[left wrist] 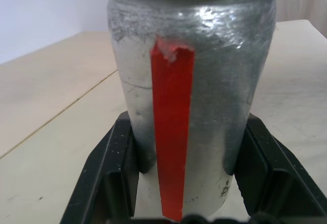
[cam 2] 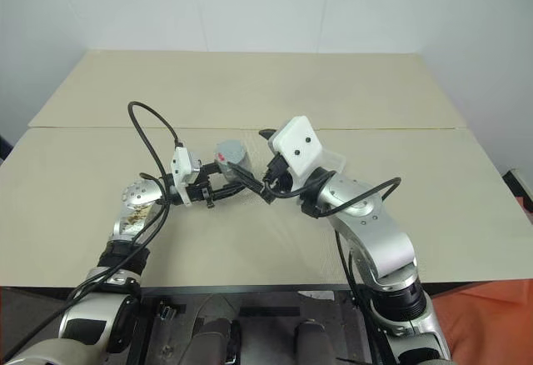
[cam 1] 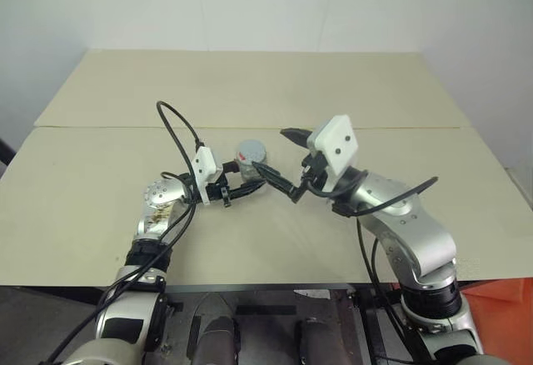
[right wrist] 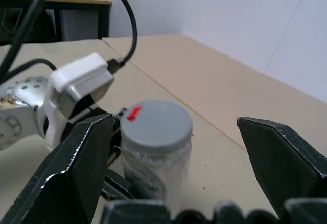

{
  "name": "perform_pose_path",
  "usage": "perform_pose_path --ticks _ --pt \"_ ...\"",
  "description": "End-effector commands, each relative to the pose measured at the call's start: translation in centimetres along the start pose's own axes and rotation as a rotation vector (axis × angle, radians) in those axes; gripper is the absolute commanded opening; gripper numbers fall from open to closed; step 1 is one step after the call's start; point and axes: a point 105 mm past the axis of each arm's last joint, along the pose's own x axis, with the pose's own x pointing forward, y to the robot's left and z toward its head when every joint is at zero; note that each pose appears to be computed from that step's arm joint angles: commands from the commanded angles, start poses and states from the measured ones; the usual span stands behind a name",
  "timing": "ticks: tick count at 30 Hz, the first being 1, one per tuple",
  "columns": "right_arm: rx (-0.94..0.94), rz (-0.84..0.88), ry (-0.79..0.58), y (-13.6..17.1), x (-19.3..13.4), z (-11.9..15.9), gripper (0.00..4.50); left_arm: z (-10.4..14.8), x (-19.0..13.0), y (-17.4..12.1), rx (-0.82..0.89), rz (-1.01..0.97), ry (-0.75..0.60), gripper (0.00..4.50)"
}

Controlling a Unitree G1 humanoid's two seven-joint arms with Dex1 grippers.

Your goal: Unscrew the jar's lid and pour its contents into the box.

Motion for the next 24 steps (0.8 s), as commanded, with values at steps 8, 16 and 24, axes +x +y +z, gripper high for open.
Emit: perform_pose_path --ticks 8,16,24 --pt "-0.040 0.020 -0.052 1.1 1.0 1.2 4.50 1.5 0.5 -0.1 0.047 -0.033 -0.026 2.16" --pt "-0.047 0.019 -0.043 1.1 2.0 0.3 4.50 1.6 0.0 0.2 0.048 -0.033 -0.019 2.16" --pt "-0.046 0.042 -0.048 1.3 2.6 0.1 4.50 1.6 -0.1 0.3 0.054 -0.014 -0.022 2.16"
